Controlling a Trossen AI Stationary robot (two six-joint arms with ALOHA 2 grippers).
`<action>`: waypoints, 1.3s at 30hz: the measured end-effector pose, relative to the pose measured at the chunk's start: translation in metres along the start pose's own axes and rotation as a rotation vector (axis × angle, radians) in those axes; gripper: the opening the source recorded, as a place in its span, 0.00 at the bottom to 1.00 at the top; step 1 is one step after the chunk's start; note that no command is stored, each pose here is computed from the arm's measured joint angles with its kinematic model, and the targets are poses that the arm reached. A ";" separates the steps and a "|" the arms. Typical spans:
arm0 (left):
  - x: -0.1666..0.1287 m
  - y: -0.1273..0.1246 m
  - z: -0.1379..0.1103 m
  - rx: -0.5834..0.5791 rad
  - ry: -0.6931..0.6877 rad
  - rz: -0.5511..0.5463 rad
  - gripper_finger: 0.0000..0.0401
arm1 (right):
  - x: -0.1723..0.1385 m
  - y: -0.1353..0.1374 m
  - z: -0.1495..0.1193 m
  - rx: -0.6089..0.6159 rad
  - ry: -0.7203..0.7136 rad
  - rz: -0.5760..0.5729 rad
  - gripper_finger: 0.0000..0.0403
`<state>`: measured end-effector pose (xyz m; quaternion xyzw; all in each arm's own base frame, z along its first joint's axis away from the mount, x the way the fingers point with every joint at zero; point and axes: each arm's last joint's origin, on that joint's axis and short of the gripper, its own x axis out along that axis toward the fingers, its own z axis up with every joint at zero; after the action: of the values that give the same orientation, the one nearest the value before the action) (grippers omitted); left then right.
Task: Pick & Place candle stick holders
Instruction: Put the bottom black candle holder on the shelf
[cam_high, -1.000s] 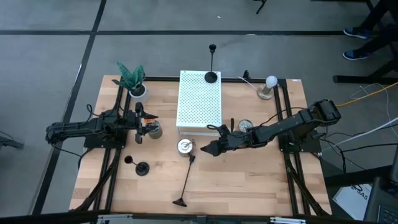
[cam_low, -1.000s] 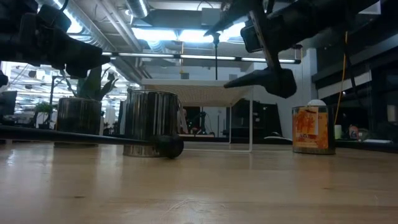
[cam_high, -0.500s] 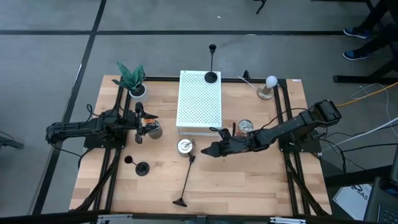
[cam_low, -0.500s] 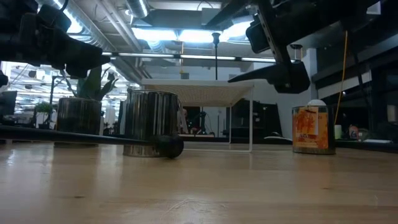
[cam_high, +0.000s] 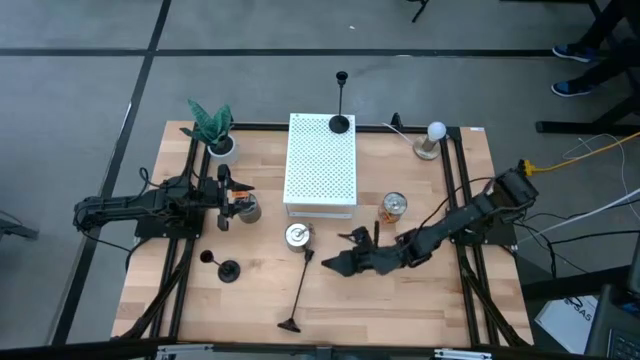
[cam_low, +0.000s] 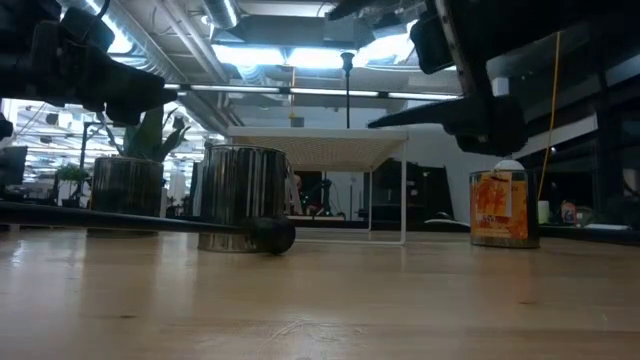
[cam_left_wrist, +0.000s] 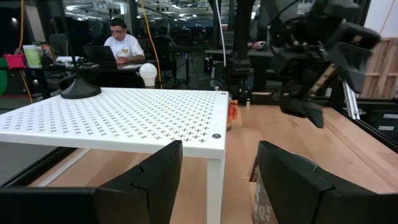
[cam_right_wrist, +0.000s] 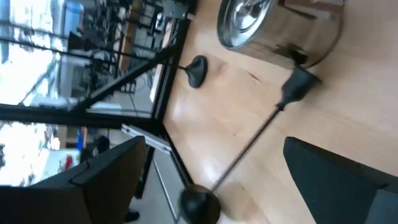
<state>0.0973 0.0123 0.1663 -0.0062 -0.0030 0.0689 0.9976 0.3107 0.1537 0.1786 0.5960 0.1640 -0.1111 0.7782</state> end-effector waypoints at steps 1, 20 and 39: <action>0.000 0.000 0.000 0.000 0.000 0.000 0.52 | 0.005 0.003 -0.003 0.020 -0.010 0.003 0.96; 0.000 0.000 0.000 0.000 0.000 0.000 0.52 | 0.081 0.040 -0.019 0.066 -0.024 0.057 0.96; 0.000 0.000 0.000 0.000 0.000 0.000 0.52 | 0.081 0.038 -0.022 0.038 0.085 0.043 0.96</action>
<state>0.0973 0.0123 0.1663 -0.0062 -0.0030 0.0690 0.9976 0.3964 0.1872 0.1760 0.6184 0.1818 -0.0718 0.7612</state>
